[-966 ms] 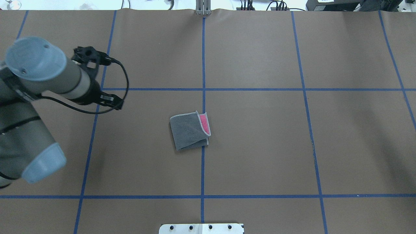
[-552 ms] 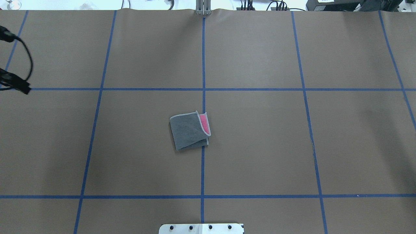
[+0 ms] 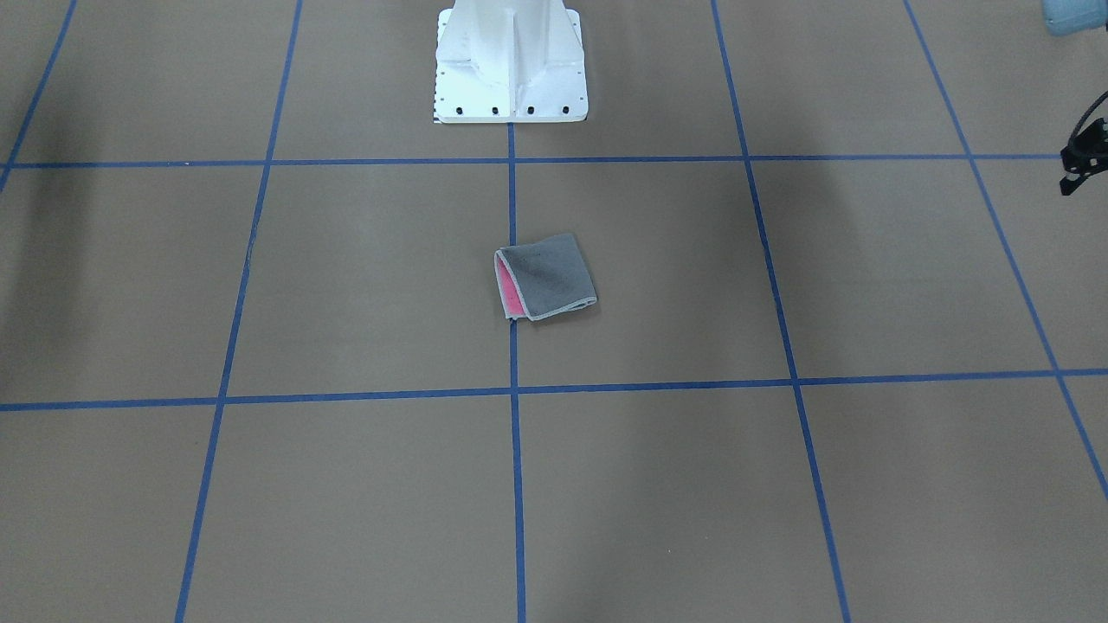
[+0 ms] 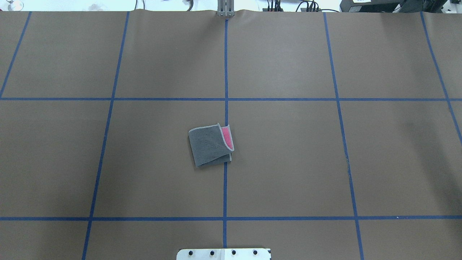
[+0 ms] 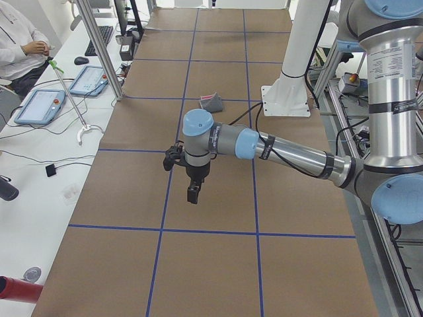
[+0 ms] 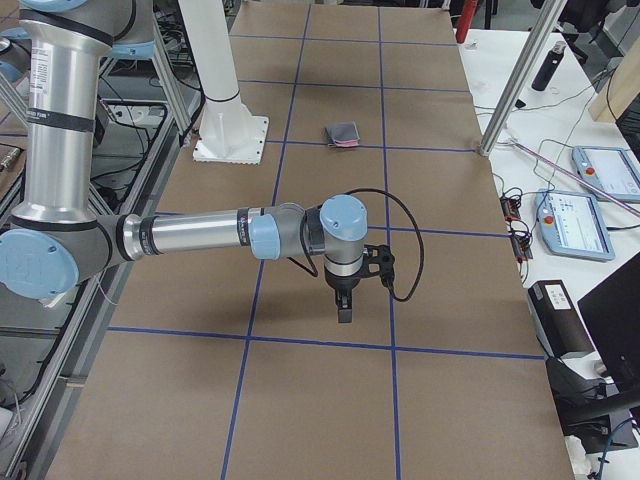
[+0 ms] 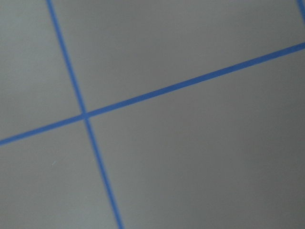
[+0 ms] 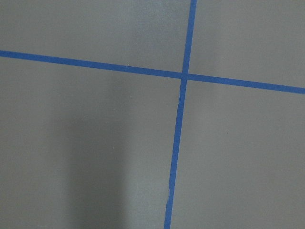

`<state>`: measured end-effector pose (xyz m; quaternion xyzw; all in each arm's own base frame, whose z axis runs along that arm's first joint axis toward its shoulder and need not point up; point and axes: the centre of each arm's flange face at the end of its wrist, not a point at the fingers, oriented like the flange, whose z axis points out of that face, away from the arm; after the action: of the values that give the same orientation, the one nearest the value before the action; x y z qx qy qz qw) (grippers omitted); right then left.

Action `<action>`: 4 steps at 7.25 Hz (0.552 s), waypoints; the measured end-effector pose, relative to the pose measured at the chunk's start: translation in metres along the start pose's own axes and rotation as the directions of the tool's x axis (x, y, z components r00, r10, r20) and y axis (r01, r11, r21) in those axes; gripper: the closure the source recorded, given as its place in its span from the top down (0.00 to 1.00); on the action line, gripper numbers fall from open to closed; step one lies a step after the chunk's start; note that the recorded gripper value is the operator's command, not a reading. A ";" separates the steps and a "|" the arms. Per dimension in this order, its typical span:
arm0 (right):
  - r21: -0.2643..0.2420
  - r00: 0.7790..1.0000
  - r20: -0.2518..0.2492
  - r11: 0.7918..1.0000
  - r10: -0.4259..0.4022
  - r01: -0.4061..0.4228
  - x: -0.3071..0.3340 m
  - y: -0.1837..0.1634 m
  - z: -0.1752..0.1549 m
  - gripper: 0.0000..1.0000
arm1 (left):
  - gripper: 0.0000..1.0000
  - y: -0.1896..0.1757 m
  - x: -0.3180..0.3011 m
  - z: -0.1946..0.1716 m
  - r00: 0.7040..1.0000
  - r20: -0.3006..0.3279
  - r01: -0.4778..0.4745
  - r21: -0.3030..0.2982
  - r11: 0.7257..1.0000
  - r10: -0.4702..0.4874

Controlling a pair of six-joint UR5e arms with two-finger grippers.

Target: Fold towel twice with both arms

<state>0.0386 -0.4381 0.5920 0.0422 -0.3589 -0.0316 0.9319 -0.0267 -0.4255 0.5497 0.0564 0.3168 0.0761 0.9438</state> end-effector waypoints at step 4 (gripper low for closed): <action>0.006 1.000 -0.001 1.000 -0.002 0.002 -0.002 -0.003 -0.001 1.00 | 1.00 0.071 -0.051 0.008 0.995 -0.096 0.008 -0.017 1.000 -0.010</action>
<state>0.0378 -0.4403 0.5895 0.0453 -0.3585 -0.0313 0.9319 -0.0696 -0.3652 0.5965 0.0432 0.3613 0.0771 0.9283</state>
